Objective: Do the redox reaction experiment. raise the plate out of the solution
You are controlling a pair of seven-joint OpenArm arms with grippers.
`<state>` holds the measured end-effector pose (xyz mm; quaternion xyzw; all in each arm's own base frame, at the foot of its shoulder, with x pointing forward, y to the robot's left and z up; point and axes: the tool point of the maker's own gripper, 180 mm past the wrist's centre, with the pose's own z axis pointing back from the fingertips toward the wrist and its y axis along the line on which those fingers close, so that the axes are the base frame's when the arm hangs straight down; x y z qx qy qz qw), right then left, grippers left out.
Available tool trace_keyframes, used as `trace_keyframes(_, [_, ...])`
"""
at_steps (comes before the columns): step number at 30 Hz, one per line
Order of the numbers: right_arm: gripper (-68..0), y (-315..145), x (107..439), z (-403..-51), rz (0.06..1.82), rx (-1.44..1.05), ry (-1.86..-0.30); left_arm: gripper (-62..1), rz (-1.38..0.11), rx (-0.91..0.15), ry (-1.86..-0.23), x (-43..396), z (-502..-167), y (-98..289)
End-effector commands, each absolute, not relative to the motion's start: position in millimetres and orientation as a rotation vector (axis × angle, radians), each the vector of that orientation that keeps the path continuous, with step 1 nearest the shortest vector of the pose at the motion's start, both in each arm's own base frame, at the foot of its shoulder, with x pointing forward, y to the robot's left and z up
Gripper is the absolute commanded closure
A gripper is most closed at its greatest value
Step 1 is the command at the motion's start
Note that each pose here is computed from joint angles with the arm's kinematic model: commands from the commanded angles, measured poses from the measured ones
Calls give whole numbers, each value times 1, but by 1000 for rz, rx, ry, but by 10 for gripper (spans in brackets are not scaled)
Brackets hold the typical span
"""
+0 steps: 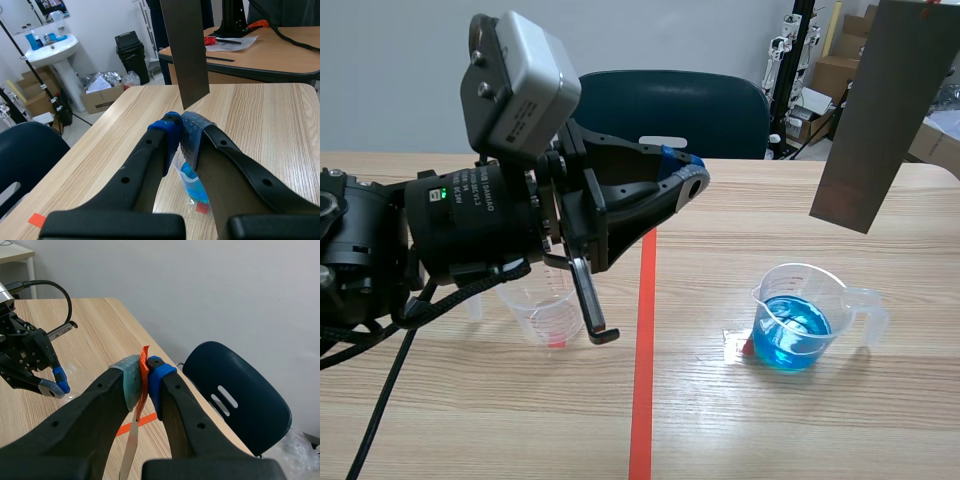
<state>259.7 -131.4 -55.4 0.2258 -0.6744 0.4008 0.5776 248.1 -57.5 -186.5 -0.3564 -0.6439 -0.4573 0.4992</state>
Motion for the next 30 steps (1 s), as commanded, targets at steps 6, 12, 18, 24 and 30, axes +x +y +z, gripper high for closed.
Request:
trace_keyframes(6, [-2, -133, 260, -45, 940, 536, -1610, -34, -1092, -881, -1586, 249, -178, -58])
trace_keyframes(12, [-2, -133, 260, -45, 940, 536, -1610, -34, -1097, -876, -1583, 249, -179, -58])
trace_keyframes(18, [-2, -133, 260, -45, 940, 535, -1609, -34, -1102, -872, -1581, 249, -180, -59])
trace_keyframes(24, [-2, -133, 260, -45, 940, 535, -1609, -34, -1093, -878, -1570, 246, -183, -59])
trace_keyframes(30, [-2, -133, 260, -45, 940, 535, -1609, -34, -1116, -855, -1558, 245, -188, -59])
